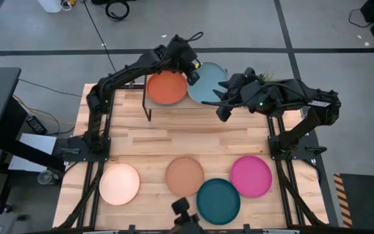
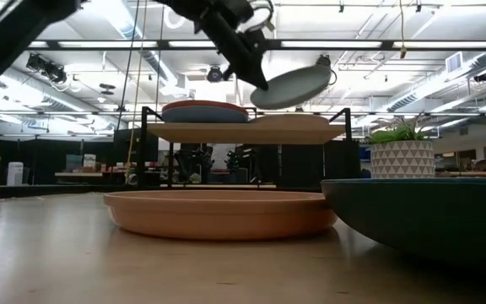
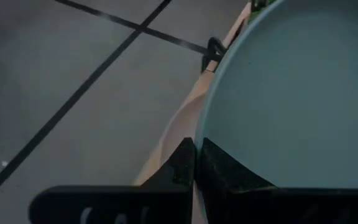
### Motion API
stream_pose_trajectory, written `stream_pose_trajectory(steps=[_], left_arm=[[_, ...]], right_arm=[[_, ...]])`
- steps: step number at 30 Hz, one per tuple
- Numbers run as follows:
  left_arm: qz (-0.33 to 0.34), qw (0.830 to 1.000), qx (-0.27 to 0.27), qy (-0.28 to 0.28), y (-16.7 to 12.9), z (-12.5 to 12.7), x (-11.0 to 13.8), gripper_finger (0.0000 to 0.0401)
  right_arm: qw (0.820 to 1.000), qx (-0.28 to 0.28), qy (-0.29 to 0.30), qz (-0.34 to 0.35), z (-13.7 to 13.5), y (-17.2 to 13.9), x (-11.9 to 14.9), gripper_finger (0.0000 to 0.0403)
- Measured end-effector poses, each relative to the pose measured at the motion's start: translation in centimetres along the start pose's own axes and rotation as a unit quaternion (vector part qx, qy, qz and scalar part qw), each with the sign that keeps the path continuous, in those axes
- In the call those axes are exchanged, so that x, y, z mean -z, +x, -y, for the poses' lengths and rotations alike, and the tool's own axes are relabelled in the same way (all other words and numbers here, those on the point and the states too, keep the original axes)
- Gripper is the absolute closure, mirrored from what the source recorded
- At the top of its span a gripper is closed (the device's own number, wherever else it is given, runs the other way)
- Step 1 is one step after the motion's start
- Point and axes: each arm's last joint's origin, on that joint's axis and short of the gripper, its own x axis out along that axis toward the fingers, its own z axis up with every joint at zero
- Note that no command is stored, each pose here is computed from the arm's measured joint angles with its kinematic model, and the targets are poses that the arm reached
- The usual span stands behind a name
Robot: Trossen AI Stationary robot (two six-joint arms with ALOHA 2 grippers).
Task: Place and stack plates onto a shelf
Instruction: Stack the cyan plate on top of the gray plate on the shelf
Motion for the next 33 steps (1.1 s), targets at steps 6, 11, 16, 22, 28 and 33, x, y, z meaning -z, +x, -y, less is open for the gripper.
stream_pose_trajectory(steps=[6,11,16,22,28,33], left_arm=[[-0.016,1.0,-0.001,0.018,1.8,-0.9,0.7,0.0386],[-0.009,0.999,-0.004,0.038,1.8,-0.9,0.5,0.0386],[-0.013,0.999,-0.001,0.036,1.8,-1.0,0.7,0.0386],[-0.025,0.999,0.002,0.033,1.6,-1.2,0.8,0.0386],[-0.037,0.999,0.005,0.034,1.6,-1.1,1.1,0.0386],[-0.039,0.999,0.005,0.034,1.6,-1.1,1.1,0.0371]], right_arm=[[0.999,0.025,0.019,-0.021,1.0,0.7,0.3,0.0253],[0.999,0.029,0.035,-0.026,1.6,1.3,0.1,0.0253],[0.998,0.043,0.033,-0.028,2.2,1.8,0.0,0.0253],[0.998,0.043,0.031,-0.036,3.2,2.6,-0.2,0.0253],[0.998,0.034,0.027,-0.045,3.9,3.1,-0.3,0.0253],[0.998,0.031,0.015,-0.047,4.3,3.5,-0.5,0.0253]])
